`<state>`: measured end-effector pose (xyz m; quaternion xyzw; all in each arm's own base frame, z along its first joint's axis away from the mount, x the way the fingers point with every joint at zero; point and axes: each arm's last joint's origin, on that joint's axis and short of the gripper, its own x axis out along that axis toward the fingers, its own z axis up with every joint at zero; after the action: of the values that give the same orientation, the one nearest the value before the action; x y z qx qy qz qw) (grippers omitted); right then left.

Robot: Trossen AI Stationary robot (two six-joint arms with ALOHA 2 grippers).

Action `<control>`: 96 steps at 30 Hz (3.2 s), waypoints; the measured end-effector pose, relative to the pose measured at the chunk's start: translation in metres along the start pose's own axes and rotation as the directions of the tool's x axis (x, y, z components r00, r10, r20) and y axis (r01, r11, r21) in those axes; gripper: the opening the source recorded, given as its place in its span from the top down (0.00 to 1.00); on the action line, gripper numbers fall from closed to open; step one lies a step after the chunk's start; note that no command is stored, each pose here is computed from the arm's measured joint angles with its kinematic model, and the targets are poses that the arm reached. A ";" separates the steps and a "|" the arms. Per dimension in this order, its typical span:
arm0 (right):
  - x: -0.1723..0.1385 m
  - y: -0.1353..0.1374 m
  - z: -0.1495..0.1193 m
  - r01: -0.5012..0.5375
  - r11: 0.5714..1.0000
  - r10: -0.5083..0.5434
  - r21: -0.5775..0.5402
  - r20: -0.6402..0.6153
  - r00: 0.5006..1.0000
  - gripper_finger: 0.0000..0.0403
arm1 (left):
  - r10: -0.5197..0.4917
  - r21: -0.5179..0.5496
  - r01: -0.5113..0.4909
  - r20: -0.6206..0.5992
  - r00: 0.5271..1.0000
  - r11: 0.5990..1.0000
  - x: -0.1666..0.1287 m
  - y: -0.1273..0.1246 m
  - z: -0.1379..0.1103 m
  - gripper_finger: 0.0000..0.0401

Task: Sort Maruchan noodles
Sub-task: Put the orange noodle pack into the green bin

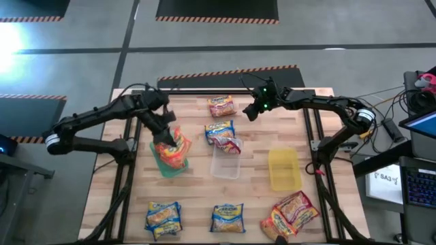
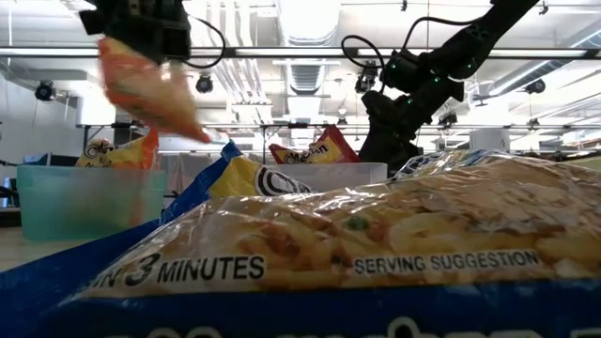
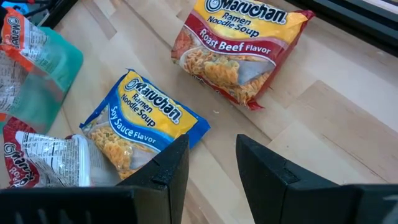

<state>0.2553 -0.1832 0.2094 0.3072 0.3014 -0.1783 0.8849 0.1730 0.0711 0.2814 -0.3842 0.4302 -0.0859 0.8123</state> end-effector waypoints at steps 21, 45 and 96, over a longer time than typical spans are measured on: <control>0.000 0.000 0.000 0.000 1.000 0.000 0.000 0.001 1.000 0.69 | 0.174 0.401 -0.118 -0.106 0.979 0.908 0.009 -0.046 -0.019 1.00; 0.000 0.000 0.000 0.000 1.000 0.000 0.000 0.001 1.000 0.69 | 0.378 0.511 -0.239 -0.186 0.907 0.826 0.051 -0.016 -0.034 1.00; 0.000 0.000 0.000 0.000 1.000 0.000 0.000 0.001 1.000 0.69 | 0.496 0.130 -0.479 -0.248 0.832 0.868 0.087 -0.016 -0.040 0.72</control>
<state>0.2554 -0.1832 0.2094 0.3069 0.3010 -0.1784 0.8851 0.1992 -0.0031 0.2243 -0.2209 0.6188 0.0584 0.7516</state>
